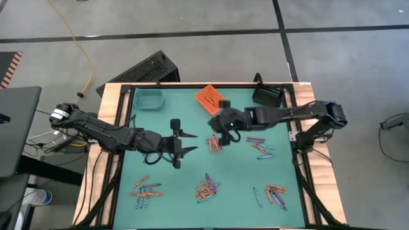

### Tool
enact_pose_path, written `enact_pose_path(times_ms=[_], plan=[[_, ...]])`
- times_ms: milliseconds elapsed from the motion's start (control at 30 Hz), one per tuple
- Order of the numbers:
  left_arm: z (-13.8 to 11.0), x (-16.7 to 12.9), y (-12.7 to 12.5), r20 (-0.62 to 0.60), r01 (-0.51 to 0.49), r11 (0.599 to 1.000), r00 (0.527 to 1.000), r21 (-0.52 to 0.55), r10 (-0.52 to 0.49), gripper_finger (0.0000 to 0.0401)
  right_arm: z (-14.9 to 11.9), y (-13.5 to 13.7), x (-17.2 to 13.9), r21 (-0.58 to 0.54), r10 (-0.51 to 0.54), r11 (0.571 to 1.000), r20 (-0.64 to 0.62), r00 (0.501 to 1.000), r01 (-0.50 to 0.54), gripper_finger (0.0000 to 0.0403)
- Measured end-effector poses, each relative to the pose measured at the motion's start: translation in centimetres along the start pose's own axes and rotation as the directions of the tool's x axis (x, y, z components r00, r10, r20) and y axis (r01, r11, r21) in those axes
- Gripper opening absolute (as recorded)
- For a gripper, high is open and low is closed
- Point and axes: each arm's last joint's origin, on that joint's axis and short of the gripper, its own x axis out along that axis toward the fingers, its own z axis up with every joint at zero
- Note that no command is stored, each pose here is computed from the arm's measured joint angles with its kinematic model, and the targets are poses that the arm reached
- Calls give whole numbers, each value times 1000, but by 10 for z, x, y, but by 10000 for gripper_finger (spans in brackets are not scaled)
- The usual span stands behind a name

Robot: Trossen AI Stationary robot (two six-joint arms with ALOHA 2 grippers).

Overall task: Sort crayons
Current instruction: Put the violet crayon into the black bin

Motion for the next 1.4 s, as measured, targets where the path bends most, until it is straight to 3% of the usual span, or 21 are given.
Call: enact_pose_path(times_ms=[133,333,567,733,967,1167,1400], plan=[[-20,1,-9,-156,92,993,983,-69,-102,197,-33,-34,9,70,-16,997,-241,970,34,3],[-50,1,-29,-195,145,975,965,-169,-177,188,-82,-97,13,181,-39,973,-472,881,141,3],[-73,-7,-51,-176,176,955,959,-237,-221,183,-147,-172,2,345,-25,890,-616,788,298,3],[-76,-11,-59,-169,198,946,955,-256,-245,183,-193,-203,-9,470,63,802,-679,731,368,3],[-74,-13,-62,-154,211,944,955,-254,-255,182,-241,-213,-4,554,218,729,-745,631,402,7],[-73,-13,-61,-141,209,943,957,-260,-252,182,-267,-209,15,576,306,716,-767,564,394,19],[-73,-13,-61,-142,207,938,957,-278,-253,182,-275,-202,19,583,340,716,-772,537,385,53]])
